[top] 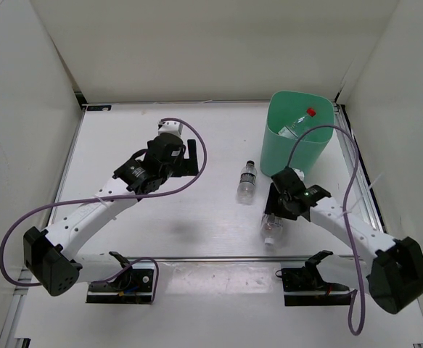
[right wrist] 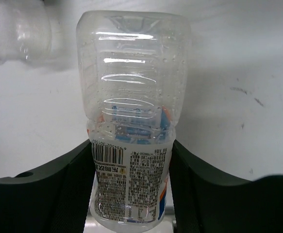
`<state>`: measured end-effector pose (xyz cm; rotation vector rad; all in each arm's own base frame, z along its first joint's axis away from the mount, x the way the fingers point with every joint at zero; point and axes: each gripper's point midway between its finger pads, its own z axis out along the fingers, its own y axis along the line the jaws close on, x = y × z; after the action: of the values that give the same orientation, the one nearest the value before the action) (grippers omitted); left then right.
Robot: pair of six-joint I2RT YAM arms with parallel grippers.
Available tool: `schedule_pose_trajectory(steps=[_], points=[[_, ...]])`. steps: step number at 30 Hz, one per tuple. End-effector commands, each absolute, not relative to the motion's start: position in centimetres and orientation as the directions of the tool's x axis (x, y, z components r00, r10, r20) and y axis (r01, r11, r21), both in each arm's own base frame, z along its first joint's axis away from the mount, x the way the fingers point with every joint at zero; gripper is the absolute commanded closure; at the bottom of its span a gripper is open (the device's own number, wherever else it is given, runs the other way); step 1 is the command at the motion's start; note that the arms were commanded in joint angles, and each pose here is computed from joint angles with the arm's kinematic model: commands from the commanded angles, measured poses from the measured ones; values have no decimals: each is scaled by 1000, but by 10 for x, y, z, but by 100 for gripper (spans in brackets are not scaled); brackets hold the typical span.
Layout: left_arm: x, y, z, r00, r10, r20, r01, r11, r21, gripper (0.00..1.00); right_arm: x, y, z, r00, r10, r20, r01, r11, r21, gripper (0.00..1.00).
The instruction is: Put the plastic bottles in the bin
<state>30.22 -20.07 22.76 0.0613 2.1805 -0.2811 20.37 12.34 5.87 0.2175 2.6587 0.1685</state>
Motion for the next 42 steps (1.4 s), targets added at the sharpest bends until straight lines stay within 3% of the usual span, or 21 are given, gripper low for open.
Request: schedule_pose_trajectory(steps=[1, 5, 6, 9, 10, 14, 17, 20, 23, 25, 27, 28, 32, 37, 42], points=[[300, -192, 236, -567, -85, -819, 121, 975, -185, 0, 187, 121, 91, -876, 192, -442, 115, 974, 195, 52], [304, -184, 232, -568, -92, -818, 95, 980, -176, 0, 193, 125, 172, -790, 217, -574, 52, 956, 289, 56], [304, -184, 232, -568, -92, -818, 95, 980, -176, 0, 204, 123, 217, -724, 255, -641, 53, 947, 317, 57], [304, -184, 232, -568, -92, -818, 95, 980, -176, 0, 231, 106, 285, -598, 257, -760, 78, 961, 264, 61], [304, -184, 232, -568, -92, -818, 95, 980, -176, 0, 245, 95, 336, -486, 302, -820, 102, 951, 290, 61], [302, -192, 225, -596, -88, -798, 116, 974, -194, 0, 311, 47, 423, -176, 299, -938, 277, 929, 244, 62], [300, -197, 224, -607, -85, -790, 136, 968, -209, 0, 370, 20, 440, -92, 337, -937, 373, 884, 281, 62], [301, -198, 225, -606, -76, -792, 142, 969, -201, 0, 415, 10, 429, -120, 378, -918, 368, 876, 312, 62], [305, -195, 233, -588, -63, -806, 153, 970, -188, 0, 443, 13, 407, -181, 395, -901, 349, 882, 316, 52], [308, -197, 235, -585, -54, -809, 160, 970, -181, 0, 453, 24, 382, -255, 399, -881, 306, 897, 318, 24], [306, -214, 238, -611, -11, -791, 254, 944, -209, 0, 450, 26, 373, -287, 384, -878, 311, 904, 293, 12], [305, -219, 240, -620, -6, -785, 269, 938, -220, 0, 447, 20, 364, -288, 406, -867, 360, 885, 295, 1], [314, -239, 235, -650, 0, -760, 297, 921, -254, 0, 405, 14, 379, -229, 492, -840, 416, 829, 373, 0], [336, -278, 243, -644, -3, -765, 389, 860, -331, 0, 353, 43, 361, -306, 558, -771, 334, 822, 462, 0], [366, -324, 215, -735, -30, -677, 386, 803, -455, 0, 310, 67, 339, -396, 531, -749, 248, 847, 470, 0]])
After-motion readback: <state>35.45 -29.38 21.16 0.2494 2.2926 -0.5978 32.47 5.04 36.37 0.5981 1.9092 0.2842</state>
